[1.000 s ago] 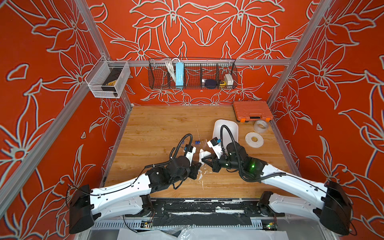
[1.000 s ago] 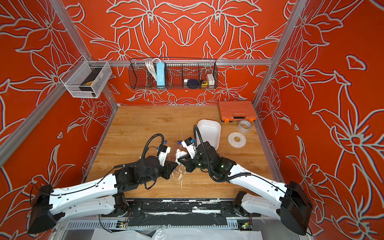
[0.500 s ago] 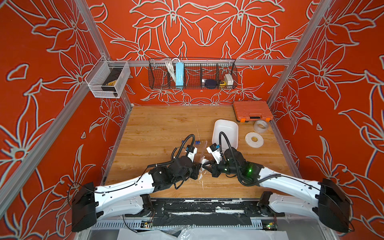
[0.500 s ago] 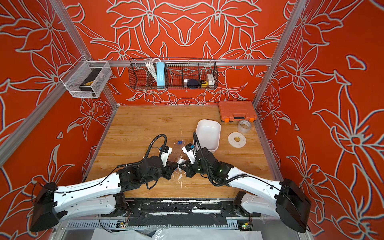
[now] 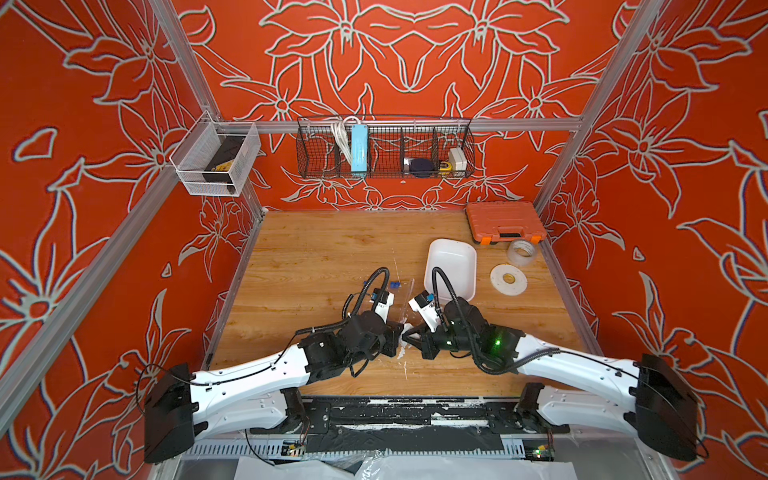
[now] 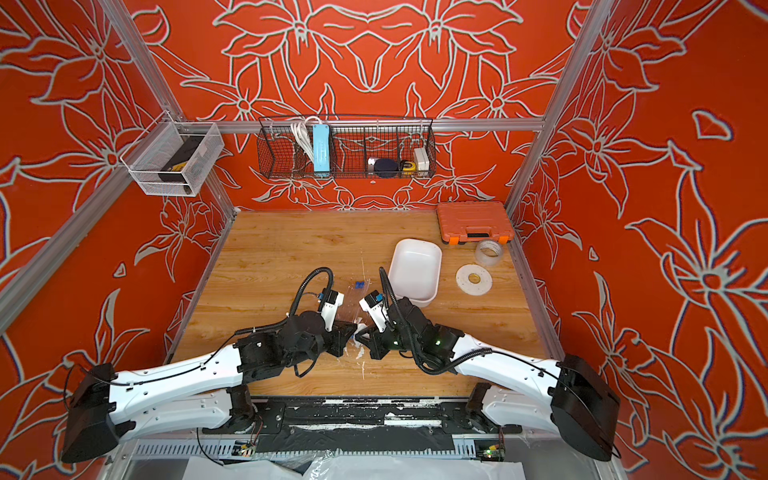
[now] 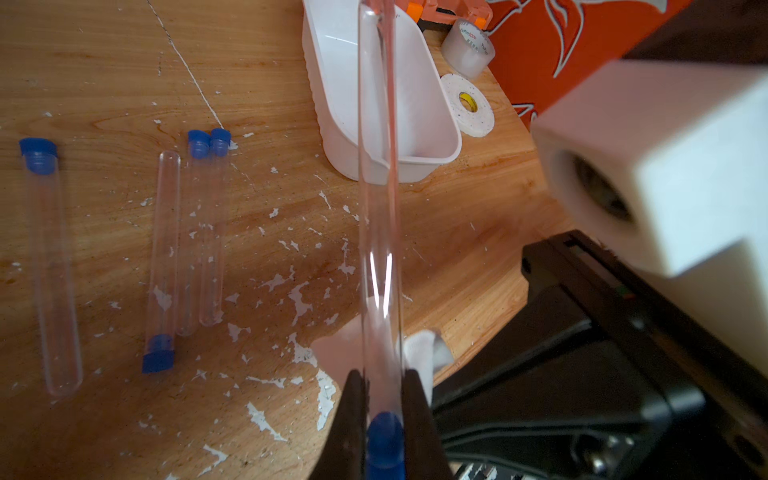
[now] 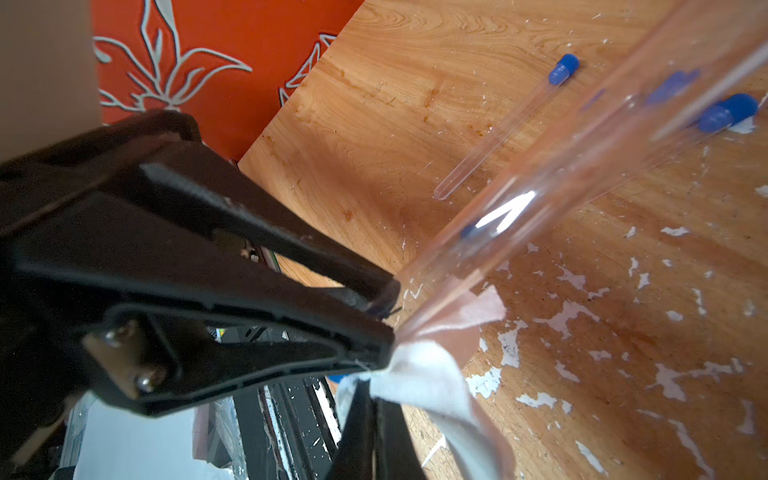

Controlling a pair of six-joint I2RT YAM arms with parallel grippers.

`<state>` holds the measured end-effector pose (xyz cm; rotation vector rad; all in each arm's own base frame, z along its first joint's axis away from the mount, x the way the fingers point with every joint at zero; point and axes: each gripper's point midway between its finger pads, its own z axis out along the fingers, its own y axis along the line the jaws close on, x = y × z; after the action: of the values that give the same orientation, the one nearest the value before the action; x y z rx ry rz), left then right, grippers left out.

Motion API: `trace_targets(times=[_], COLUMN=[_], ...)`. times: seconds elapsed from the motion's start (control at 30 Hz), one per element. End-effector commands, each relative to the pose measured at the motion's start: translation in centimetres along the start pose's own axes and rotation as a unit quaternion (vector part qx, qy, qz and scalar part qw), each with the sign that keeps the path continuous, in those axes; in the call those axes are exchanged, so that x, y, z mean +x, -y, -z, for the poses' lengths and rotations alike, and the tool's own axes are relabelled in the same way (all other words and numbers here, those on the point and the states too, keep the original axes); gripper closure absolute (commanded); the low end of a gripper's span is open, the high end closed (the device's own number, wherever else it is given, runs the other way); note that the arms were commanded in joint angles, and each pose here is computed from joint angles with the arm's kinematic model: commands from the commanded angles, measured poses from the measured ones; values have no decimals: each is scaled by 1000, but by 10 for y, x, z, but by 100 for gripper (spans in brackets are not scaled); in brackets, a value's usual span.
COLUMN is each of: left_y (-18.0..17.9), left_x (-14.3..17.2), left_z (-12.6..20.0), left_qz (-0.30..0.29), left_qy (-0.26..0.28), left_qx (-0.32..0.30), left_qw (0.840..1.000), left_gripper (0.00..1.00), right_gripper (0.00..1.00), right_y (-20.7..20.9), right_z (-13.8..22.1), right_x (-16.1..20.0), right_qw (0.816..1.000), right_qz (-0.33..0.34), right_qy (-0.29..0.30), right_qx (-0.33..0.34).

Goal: Wipe the exteriors of test tubes
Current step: Wipe the dirt from the test tube.

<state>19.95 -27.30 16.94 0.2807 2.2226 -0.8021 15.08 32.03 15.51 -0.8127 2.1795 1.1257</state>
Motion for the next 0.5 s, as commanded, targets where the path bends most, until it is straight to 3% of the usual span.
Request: trace_targets(times=[0.0, 0.47], left_y=[11, 7], left_x=[3, 16], left_z=[2, 10], left_qz=[-2, -19], left_qy=[-10, -42], left_qx=[33, 30], left_qw=[999, 998], left_gripper=[91, 91], right_gripper=[100, 100], right_y=[-8, 7], right_z=[5, 16], right_x=[-31, -63], right_qw=[999, 998], right_qz=[26, 39], right_qy=[33, 55], right_qx=[-8, 5])
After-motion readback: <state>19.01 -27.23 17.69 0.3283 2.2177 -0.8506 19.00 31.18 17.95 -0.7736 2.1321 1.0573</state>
